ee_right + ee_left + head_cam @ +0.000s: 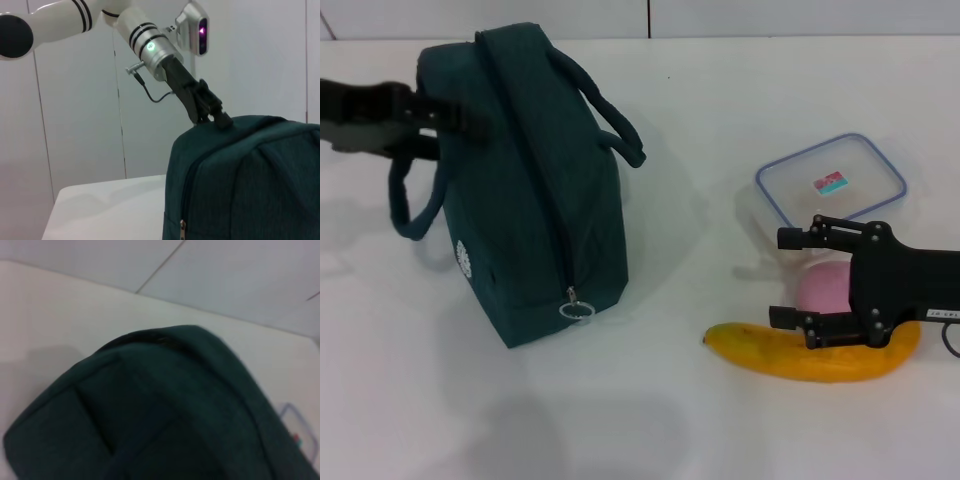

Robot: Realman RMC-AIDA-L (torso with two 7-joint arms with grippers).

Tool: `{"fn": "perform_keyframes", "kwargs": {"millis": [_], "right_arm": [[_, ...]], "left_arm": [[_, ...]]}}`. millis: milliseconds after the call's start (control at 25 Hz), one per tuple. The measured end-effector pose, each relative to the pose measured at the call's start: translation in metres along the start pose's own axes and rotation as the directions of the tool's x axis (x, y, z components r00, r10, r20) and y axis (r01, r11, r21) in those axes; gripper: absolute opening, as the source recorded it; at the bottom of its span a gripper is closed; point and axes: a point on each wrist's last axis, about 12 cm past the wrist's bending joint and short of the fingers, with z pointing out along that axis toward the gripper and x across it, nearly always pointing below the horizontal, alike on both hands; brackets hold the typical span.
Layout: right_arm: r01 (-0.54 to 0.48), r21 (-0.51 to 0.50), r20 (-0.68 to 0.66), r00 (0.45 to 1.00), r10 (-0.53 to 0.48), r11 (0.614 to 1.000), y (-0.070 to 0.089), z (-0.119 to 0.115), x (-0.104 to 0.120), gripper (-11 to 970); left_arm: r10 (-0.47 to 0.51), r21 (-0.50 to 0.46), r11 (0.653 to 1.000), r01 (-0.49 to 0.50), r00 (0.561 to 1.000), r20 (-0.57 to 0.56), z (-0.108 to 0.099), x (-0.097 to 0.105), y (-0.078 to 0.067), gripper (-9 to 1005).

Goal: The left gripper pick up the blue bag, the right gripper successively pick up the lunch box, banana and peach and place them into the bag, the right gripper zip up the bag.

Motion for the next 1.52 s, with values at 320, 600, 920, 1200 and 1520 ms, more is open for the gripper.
{"fn": "perform_keyframes", "kwargs": {"millis": [320,600,920,1200,1520], "right_arm": [[-0.01,-0.001,0.001,1.0,0.01,1.0,0.001,0.0,0.002,834],[-0.021,0.006,0.011,1.0,0.021,1.0,0.003,-0.001,0.003,833],[-0.033,0.023,0.026,0.999,0.032,0.999,0.005,-0.005,0.005,832],[-0.048,0.081,0.053,0.998,0.044,0.996,0.002,-0.015,0.004,831],[-0.11,0.197,0.089,0.992,0.094,0.974,-0.003,-0.042,0.005,830]], "left_arm": [[-0.013,-0.071,0.997,0.011,0.999,-0.034,0.016,0.0,0.003,853],[0.004,-0.059,0.998,-0.007,0.999,-0.054,0.021,0.003,0.006,716],[-0.009,-0.029,1.0,0.007,0.997,-0.076,0.026,0.008,0.004,394],[-0.02,0.049,0.999,0.023,0.997,-0.071,0.025,0.015,0.001,80],[-0.069,0.168,0.982,0.08,0.995,-0.075,0.03,0.032,-0.004,43]]}}
